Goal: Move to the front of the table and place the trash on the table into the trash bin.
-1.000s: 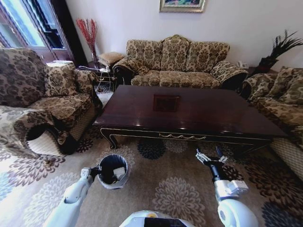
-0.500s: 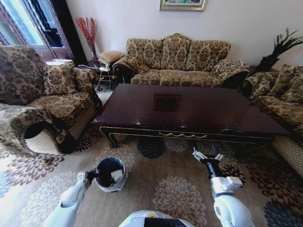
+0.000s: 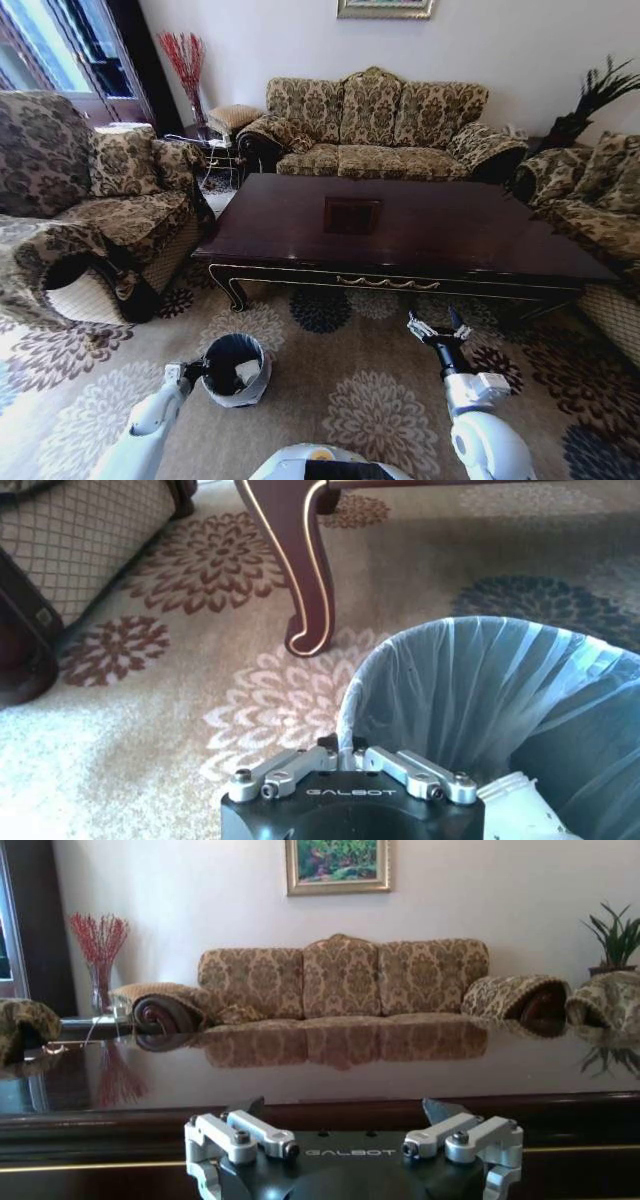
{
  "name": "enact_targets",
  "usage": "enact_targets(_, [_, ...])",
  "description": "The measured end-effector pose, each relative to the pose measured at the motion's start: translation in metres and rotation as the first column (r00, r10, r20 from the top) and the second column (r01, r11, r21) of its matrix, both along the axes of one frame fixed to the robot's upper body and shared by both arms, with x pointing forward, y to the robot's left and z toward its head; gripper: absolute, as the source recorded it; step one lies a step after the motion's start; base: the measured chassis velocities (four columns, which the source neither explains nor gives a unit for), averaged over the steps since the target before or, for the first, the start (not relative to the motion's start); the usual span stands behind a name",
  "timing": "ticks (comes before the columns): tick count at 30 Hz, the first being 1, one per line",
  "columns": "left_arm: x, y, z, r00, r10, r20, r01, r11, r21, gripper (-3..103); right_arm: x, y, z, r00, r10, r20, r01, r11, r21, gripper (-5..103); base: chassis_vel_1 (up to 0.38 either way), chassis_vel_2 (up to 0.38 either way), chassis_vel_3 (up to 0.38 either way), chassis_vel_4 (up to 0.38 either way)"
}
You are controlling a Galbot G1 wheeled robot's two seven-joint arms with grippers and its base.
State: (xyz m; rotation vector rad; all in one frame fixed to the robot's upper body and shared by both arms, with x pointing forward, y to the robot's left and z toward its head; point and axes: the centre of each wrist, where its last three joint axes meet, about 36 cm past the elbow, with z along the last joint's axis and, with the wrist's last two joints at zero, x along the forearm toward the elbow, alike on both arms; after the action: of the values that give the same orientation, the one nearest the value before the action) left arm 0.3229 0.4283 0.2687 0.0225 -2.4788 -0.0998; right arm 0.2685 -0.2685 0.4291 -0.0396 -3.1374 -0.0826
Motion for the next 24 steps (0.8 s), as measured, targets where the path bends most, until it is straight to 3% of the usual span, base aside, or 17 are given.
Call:
enact_targets(20, [0.01, -0.005, 0.004, 0.999, -0.015, -0.052, 0.015, 1.0, 0.003, 2, 0.003, 0.001, -0.007, 1.0, 0.004, -0.005, -0.004, 1.0, 0.007, 100, 0.0, 0.0, 0.0, 0.0])
enact_targets(21, [0.01, -0.006, 0.003, 0.999, -0.017, -0.051, 0.018, 1.0, 0.003, 3, 0.004, 0.002, -0.007, 1.0, 0.005, -0.004, -0.005, 1.0, 0.008, 100, 0.0, 0.0, 0.0, 0.0])
enact_targets(22, [0.011, -0.008, 0.002, 0.999, -0.017, -0.042, 0.017, 1.0, 0.005, 14, 0.005, 0.001, -0.008, 1.0, 0.006, -0.003, -0.006, 1.0, 0.007, 100, 0.0, 0.0, 0.0, 0.0])
enact_targets(24, [0.011, -0.008, 0.001, 0.999, -0.016, -0.039, 0.016, 1.0, 0.005, 14, 0.005, 0.001, -0.008, 1.0, 0.006, -0.004, -0.006, 1.0, 0.007, 100, 0.0, 0.0, 0.0, 0.0])
